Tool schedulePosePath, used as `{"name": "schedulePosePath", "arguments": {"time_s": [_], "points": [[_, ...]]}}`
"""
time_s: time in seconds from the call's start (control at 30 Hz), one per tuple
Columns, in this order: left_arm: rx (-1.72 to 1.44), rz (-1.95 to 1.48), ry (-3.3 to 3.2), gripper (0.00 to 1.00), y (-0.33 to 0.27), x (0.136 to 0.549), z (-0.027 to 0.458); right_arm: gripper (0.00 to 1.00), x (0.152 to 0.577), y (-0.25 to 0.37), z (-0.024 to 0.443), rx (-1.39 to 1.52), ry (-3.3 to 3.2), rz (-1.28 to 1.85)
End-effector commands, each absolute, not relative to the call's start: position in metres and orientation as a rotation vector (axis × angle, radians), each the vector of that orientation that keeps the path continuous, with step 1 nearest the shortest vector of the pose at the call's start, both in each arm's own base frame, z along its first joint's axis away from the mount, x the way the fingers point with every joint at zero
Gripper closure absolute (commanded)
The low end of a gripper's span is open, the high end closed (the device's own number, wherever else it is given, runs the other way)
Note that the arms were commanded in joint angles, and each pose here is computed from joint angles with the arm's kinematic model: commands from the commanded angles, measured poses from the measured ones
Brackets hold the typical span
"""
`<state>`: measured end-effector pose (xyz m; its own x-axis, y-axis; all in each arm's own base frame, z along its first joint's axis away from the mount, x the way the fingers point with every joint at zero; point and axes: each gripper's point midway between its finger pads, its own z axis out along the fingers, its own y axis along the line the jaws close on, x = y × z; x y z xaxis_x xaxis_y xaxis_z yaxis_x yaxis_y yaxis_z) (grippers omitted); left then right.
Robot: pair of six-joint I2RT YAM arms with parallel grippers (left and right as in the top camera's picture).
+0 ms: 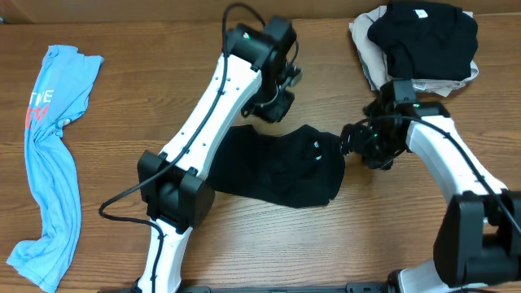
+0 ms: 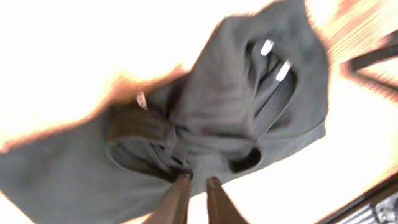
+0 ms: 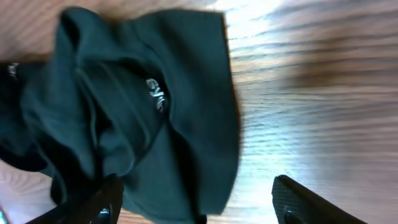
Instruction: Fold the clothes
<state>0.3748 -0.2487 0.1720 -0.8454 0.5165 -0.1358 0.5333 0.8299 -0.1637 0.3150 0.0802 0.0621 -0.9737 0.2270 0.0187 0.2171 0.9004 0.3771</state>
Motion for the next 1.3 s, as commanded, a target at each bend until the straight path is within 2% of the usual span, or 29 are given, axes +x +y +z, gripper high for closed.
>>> {"name": "schedulePosePath", "arguments": {"time_s": [0.0,0.03,0.17,0.3,0.4,0.6,0.67,0.73,0.77,0.8,0.93,1.07,1.27], "points": [[0.799,-0.347,2.78,0.59,-0.255,0.392,0.214,0.2,0.308,0.092,0.048,0.351,3.051,0.718],[0.79,-0.343,2.759,0.54,-0.254,0.396,0.22,0.19,0.307,0.093,0.045,0.348,3.05,0.729],[0.744,-0.312,2.704,0.22,-0.246,0.411,0.232,0.19,0.299,0.101,0.03,0.317,3.061,0.743],[0.716,-0.309,2.7,0.13,-0.239,0.418,0.233,0.19,0.291,0.108,0.013,0.278,3.07,0.745],[0.703,-0.281,2.701,0.09,-0.234,0.421,0.232,0.19,0.289,0.111,0.004,0.267,3.071,0.745],[0.678,-0.199,2.703,0.03,-0.222,0.427,0.231,0.31,0.296,0.112,-0.002,0.245,3.029,0.749],[0.674,-0.179,2.702,0.02,-0.22,0.428,0.231,0.51,0.298,0.112,-0.002,0.24,3.019,0.749],[0.667,-0.15,2.7,0.02,-0.217,0.43,0.231,0.81,0.3,0.112,-0.001,0.238,3.012,0.75],[0.662,-0.132,2.699,0.02,-0.214,0.431,0.231,0.91,0.302,0.111,-0.001,0.243,3.006,0.749],[0.658,-0.111,2.697,0.02,-0.212,0.432,0.231,0.96,0.303,0.11,0.0,0.249,3.001,0.749],[0.633,-0.043,2.689,0.02,-0.202,0.438,0.232,0.96,0.314,0.099,0.008,0.298,2.972,0.757],[0.526,0.005,2.705,0.0,-0.18,0.448,0.232,0.96,0.331,0.071,0.037,0.41,2.902,0.772],[0.35,0.019,2.76,0.0,-0.135,0.457,0.23,0.96,0.339,0.019,0.091,0.412,2.835,0.732]]}}
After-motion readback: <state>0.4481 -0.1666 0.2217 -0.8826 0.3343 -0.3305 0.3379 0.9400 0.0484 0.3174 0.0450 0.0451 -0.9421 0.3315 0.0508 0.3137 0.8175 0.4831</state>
